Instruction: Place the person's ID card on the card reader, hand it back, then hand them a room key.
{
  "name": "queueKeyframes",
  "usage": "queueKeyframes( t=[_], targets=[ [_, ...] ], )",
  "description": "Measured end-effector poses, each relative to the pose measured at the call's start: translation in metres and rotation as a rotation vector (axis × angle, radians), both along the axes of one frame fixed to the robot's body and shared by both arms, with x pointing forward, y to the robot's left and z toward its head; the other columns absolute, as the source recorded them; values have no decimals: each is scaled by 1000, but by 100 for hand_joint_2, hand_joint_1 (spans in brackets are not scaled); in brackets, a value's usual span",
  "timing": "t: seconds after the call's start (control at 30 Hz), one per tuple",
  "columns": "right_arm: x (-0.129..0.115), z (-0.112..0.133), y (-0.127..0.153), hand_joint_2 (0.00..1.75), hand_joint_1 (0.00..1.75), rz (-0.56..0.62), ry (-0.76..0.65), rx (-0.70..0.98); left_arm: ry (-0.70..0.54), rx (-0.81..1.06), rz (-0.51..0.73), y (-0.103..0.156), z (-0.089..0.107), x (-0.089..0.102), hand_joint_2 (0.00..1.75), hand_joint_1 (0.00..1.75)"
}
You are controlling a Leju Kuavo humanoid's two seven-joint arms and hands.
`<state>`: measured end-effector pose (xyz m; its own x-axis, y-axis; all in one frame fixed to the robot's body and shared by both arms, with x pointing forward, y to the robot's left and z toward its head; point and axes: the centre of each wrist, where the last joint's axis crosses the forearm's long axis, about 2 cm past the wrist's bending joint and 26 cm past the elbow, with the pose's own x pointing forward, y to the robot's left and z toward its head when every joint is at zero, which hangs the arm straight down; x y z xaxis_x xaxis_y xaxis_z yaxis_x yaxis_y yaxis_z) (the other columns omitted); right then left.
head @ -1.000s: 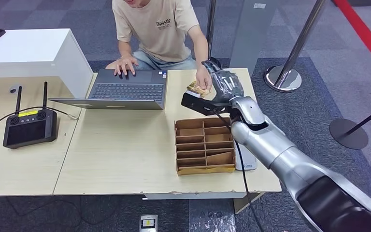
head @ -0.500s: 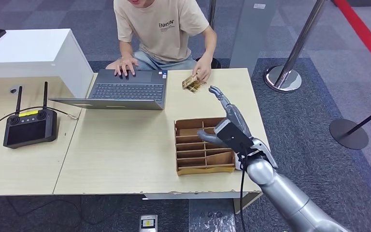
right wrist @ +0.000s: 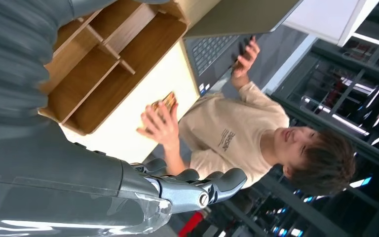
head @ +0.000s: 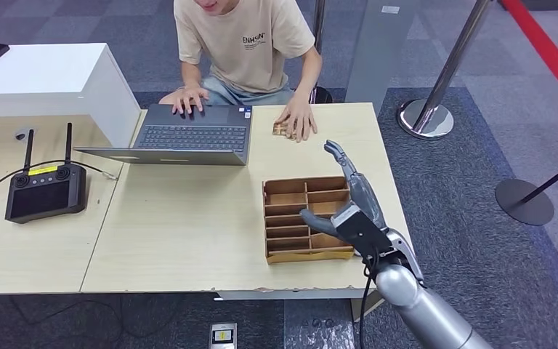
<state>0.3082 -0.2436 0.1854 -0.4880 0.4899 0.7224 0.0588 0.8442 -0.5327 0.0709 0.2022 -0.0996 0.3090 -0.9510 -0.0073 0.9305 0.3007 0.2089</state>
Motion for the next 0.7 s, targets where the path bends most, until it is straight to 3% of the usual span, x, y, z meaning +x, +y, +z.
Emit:
queueKeyframes(
  t=[0.5, 0.7],
  targets=[
    [-7, 1, 2, 175, 0, -150, -39, -173, 3, 7, 9, 1, 0, 0, 0, 0],
    [-8, 0, 2, 175, 16, -182, -42, -221, 3, 8, 9, 1, 0, 0, 0, 0]
  ],
)
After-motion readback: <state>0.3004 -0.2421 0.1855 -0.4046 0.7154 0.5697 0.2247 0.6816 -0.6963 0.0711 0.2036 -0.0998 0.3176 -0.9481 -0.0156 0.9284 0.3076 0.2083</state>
